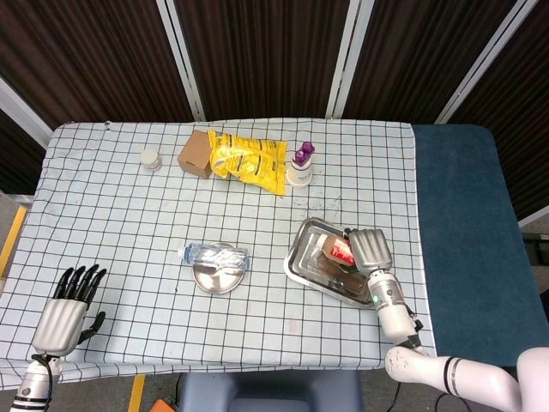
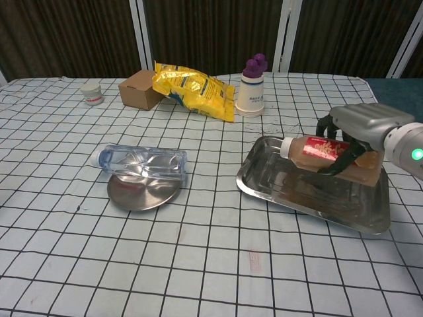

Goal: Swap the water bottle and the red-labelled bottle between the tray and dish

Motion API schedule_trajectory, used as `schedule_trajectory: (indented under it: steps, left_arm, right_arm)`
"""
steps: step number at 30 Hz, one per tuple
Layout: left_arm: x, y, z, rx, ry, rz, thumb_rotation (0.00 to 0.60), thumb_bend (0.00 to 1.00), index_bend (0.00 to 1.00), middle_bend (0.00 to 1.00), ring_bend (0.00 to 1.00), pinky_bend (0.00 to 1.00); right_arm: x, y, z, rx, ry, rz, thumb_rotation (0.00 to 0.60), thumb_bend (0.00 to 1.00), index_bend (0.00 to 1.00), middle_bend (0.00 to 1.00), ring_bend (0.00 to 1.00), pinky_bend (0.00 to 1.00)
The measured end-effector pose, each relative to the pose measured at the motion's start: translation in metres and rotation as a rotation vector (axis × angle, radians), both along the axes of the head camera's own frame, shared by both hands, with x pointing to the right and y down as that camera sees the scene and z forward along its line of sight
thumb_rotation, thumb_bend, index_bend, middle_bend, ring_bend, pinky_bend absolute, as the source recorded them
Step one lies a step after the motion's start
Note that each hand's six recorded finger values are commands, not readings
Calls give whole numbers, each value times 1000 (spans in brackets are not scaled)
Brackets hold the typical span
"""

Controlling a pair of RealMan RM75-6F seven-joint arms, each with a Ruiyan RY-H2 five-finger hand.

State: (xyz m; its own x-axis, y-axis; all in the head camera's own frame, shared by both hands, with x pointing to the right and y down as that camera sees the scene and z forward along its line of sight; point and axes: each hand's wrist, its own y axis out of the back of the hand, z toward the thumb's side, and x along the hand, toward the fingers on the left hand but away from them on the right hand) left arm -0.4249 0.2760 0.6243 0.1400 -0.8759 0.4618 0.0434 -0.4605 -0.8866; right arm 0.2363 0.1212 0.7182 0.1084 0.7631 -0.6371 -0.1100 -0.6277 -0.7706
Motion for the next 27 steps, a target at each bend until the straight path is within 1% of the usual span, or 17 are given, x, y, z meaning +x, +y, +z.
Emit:
schedule_trajectory:
  steps: [1, 2, 3, 4, 6, 7, 10, 12, 15, 18, 21, 22, 24, 25, 27]
  left_arm:
    - [0, 0, 0, -1, 3, 2, 600, 386, 0, 23, 0, 58]
    - [0, -1, 0, 0, 7, 2, 600, 386, 0, 20, 0, 57]
    - [0, -1, -1, 2, 10, 1, 600, 386, 0, 15, 0, 58]
    - [-2, -2, -2, 8, 13, -1, 600, 386, 0, 14, 0, 57]
    - [-4, -4, -5, 20, 17, -8, 600, 386, 0, 13, 0, 57]
    - [-6, -4, -7, 27, 18, -13, 600, 386, 0, 13, 0, 57]
    - [-8, -5, -11, 39, 19, -22, 600, 385, 0, 12, 0, 58]
    - [-9, -5, -13, 42, 20, -25, 600, 386, 0, 9, 0, 58]
    - [-10, -5, -16, 47, 21, -33, 600, 386, 0, 3, 0, 58]
    - [-13, -5, -22, 55, 23, -49, 600, 386, 0, 1, 0, 59]
    - [-15, -5, -27, 70, 13, -65, 600, 388, 0, 0, 0, 58]
    - [-15, -6, -30, 80, 11, -68, 600, 389, 0, 0, 0, 58]
    - [-14, -6, -33, 92, 12, -63, 600, 389, 0, 0, 0, 58]
    - [-12, -5, -35, 96, 14, -56, 600, 389, 0, 0, 0, 57]
    - [-9, -4, -37, 103, 15, -41, 600, 389, 0, 0, 0, 55]
  right_arm:
    - [1, 1, 5, -12, -9, 6, 600, 403, 223, 383, 377, 414]
    - [1, 3, 8, -24, -14, 6, 600, 397, 125, 314, 312, 343]
    - [2, 4, 10, -34, -15, 4, 600, 370, 19, 201, 199, 231]
    - [3, 6, 11, -47, -12, 1, 600, 333, 0, 112, 106, 151]
    - [5, 8, 12, -71, -9, -3, 600, 280, 0, 29, 27, 90]
    - [6, 9, 10, -84, -11, -4, 600, 254, 0, 5, 4, 72]
    - [9, 11, 0, -98, -27, -12, 600, 217, 0, 0, 0, 47]
    - [11, 13, -10, -101, -40, -15, 600, 213, 0, 0, 0, 32]
    - [20, 15, -34, -80, -61, -19, 600, 212, 0, 0, 0, 3]
    - [38, 19, -65, -7, -61, -28, 600, 212, 0, 0, 0, 0]
    - [67, 29, -99, 100, -35, -40, 600, 212, 0, 0, 0, 0]
    - [80, 38, -113, 143, -24, -43, 600, 212, 0, 0, 0, 0]
    - [102, 55, -133, 201, 0, -42, 600, 212, 0, 0, 0, 0]
    - [119, 70, -145, 232, 19, -31, 600, 212, 0, 0, 0, 0]
    - [146, 94, -159, 264, 50, 6, 600, 212, 0, 0, 0, 0]
